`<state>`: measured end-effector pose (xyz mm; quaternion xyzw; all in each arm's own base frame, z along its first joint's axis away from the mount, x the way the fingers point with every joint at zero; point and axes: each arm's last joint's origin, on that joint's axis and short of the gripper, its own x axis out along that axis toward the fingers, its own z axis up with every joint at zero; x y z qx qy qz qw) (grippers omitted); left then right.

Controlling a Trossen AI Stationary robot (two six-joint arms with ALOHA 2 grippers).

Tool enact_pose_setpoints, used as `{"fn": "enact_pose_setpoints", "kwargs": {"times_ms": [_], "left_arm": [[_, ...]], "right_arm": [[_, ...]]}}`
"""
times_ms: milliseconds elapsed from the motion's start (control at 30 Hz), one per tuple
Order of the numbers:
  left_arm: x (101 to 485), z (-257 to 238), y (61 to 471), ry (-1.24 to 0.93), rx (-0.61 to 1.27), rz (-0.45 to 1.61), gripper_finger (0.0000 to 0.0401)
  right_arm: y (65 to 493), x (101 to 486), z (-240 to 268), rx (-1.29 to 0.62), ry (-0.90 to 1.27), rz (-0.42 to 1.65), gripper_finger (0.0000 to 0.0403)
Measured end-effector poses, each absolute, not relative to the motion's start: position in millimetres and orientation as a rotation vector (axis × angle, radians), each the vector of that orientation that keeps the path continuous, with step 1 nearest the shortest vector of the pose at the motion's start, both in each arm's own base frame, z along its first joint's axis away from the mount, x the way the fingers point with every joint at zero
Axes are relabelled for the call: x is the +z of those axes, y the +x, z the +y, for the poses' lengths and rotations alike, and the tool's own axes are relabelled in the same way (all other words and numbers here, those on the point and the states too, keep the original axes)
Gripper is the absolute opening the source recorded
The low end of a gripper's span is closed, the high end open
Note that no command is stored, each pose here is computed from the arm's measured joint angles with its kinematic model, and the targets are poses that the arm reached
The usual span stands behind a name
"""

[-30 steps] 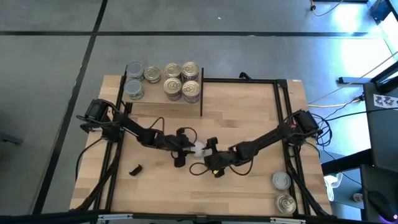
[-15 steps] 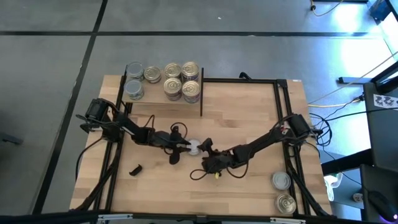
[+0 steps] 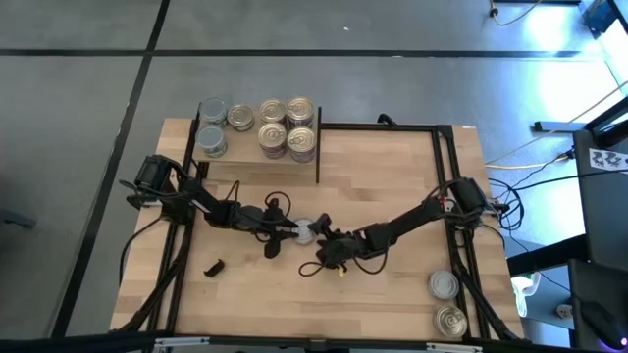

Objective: Stack canned seafood by type on shelf
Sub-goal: Put the green tuna can on the shelf

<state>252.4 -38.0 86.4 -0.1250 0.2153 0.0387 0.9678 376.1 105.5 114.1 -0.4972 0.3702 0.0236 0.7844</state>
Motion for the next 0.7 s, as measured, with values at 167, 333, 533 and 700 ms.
{"fn": "enact_pose_setpoints", "kwargs": {"times_ms": [167, 333, 533, 700], "left_arm": [[86.5, -37.9, 252.5, -0.252, 0.081, 0.434, 0.0132], [87.1, -35.4, 253.2, -0.258, 0.093, 0.424, 0.0132], [86.3, -34.2, 254.1, -0.263, 0.104, 0.405, 0.0132], [83.5, -33.5, 254.6, -0.281, 0.121, 0.402, 0.0132]], "right_arm": [[379.3, 110.6, 97.7, 0.093, -1.074, 0.806, 0.0366], [382.7, 101.5, 94.2, 0.118, -1.131, 0.811, 0.0366], [386.8, 97.3, 88.6, 0.130, -1.167, 0.797, 0.0366], [387.4, 96.9, 84.6, 0.132, -1.153, 0.803, 0.0366]]}}
